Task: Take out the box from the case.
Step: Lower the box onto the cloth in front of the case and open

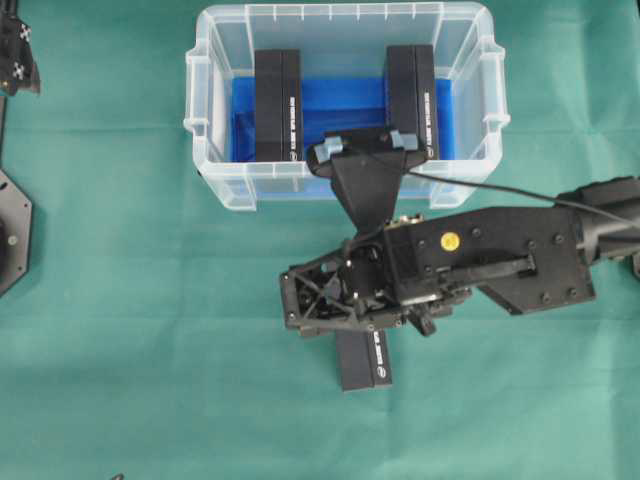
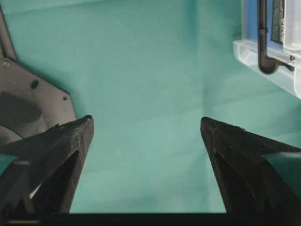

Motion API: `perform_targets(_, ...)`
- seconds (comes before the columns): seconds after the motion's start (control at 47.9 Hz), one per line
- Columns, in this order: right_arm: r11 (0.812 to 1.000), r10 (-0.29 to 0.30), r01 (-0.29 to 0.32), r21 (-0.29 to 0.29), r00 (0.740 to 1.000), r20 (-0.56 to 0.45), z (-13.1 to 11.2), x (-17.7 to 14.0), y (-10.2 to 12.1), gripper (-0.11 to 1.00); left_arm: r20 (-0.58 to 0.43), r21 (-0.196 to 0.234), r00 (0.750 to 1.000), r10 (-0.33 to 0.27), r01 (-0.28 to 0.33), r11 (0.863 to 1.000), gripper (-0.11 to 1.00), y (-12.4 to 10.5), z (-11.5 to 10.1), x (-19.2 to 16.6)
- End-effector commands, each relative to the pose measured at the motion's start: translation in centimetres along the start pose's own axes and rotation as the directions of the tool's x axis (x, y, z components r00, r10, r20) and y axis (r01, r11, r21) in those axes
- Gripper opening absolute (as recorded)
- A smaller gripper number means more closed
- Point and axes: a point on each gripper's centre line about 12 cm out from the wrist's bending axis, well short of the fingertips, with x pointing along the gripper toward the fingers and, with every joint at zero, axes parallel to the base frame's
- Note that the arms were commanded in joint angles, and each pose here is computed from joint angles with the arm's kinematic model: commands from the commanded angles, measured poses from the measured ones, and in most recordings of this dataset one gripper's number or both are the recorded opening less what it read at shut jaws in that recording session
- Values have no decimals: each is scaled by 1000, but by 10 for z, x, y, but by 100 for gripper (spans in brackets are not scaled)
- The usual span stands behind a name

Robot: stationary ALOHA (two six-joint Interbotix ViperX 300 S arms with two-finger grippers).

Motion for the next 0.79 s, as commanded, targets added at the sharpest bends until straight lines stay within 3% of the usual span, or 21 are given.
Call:
perform_targets(0.0, 997, 74, -74, 1, 997, -6, 2, -36, 2, 94, 10, -5, 1000, -7, 7, 1000, 96, 0, 2, -3)
perform_targets(0.376, 995, 95, -95, -2, 995, 19, 5, -47, 6, 94, 11, -2, 1000, -9, 9, 1000, 96, 0, 2, -3)
perform_targets(0.668, 1000, -5, 6, -22, 999, 35, 0, -49, -16, 94, 8, -5, 1000, -20, 20, 1000, 96, 3, -2, -5)
perform_targets(0.772, 1000, -15, 16, -25, 999, 36, -1, -50, -27, 94, 5, -6, 1000, -13, 13, 1000, 96, 5, -3, -6)
